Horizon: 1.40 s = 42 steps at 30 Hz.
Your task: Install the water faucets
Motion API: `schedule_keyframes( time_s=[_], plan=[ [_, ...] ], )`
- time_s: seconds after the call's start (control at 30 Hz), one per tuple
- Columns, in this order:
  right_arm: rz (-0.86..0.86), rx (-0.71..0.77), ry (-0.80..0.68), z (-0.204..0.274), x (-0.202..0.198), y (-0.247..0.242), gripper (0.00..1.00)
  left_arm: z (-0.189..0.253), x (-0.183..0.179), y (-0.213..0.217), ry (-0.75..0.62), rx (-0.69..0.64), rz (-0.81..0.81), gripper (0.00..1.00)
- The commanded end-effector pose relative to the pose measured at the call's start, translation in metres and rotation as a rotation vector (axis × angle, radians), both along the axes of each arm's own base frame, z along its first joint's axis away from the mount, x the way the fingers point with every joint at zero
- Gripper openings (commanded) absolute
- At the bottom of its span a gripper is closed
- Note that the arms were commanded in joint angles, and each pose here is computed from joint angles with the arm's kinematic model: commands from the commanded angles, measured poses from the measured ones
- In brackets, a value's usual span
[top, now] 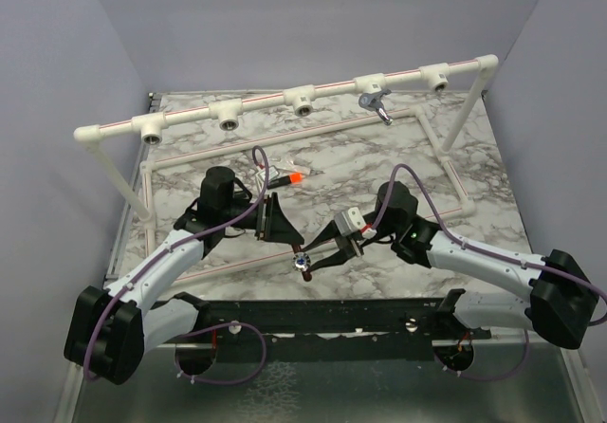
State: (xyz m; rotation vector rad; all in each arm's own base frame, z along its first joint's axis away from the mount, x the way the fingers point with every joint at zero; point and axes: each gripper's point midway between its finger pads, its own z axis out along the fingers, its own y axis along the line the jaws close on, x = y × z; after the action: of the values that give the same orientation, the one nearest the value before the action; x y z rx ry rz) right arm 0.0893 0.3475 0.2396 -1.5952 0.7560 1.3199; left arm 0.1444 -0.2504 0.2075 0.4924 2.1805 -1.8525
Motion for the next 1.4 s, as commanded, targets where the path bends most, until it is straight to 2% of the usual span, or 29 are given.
schedule_keyframes(
  time_s=[0.0, 0.3, 0.37, 0.4, 0.43, 0.47, 0.7, 0.8, 1.0, 1.37],
  plan=[
    [0.049, 0.048, -0.027, 0.017, -0.005, -0.002, 0.01, 0.006, -0.008, -0.001, -0.014, -0.035, -0.043, 0.64],
    [0.012, 0.048, -0.031, 0.013, -0.002, -0.004, 0.00, 0.009, -0.012, -0.001, -0.003, -0.050, -0.059, 0.37],
    [0.000, 0.047, -0.034, 0.012, 0.000, -0.005, 0.00, 0.009, -0.013, -0.001, 0.001, -0.051, -0.063, 0.27],
    [-0.007, 0.048, -0.036, 0.011, 0.000, -0.005, 0.00, 0.009, -0.013, -0.002, 0.000, -0.051, -0.065, 0.19],
    [-0.015, 0.048, -0.038, 0.011, 0.001, -0.005, 0.01, 0.008, -0.013, -0.002, 0.003, -0.050, -0.066, 0.05],
    [-0.025, 0.047, -0.039, 0.010, 0.003, -0.005, 0.01, 0.007, -0.014, -0.002, 0.007, -0.047, -0.067, 0.00],
    [-0.074, 0.003, -0.024, 0.006, 0.009, -0.005, 0.01, 0.007, -0.009, -0.003, 0.012, -0.035, -0.042, 0.00],
    [-0.114, -0.012, -0.016, 0.004, 0.013, -0.007, 0.19, 0.005, -0.004, -0.004, 0.018, -0.025, -0.014, 0.00],
    [-0.201, -0.015, -0.007, 0.002, 0.018, -0.015, 0.45, 0.005, 0.005, -0.006, 0.036, -0.031, 0.040, 0.00],
    [-0.537, 0.001, 0.035, 0.009, 0.052, -0.041, 0.64, 0.007, 0.028, -0.006, 0.079, -0.037, 0.214, 0.00]
  ],
)
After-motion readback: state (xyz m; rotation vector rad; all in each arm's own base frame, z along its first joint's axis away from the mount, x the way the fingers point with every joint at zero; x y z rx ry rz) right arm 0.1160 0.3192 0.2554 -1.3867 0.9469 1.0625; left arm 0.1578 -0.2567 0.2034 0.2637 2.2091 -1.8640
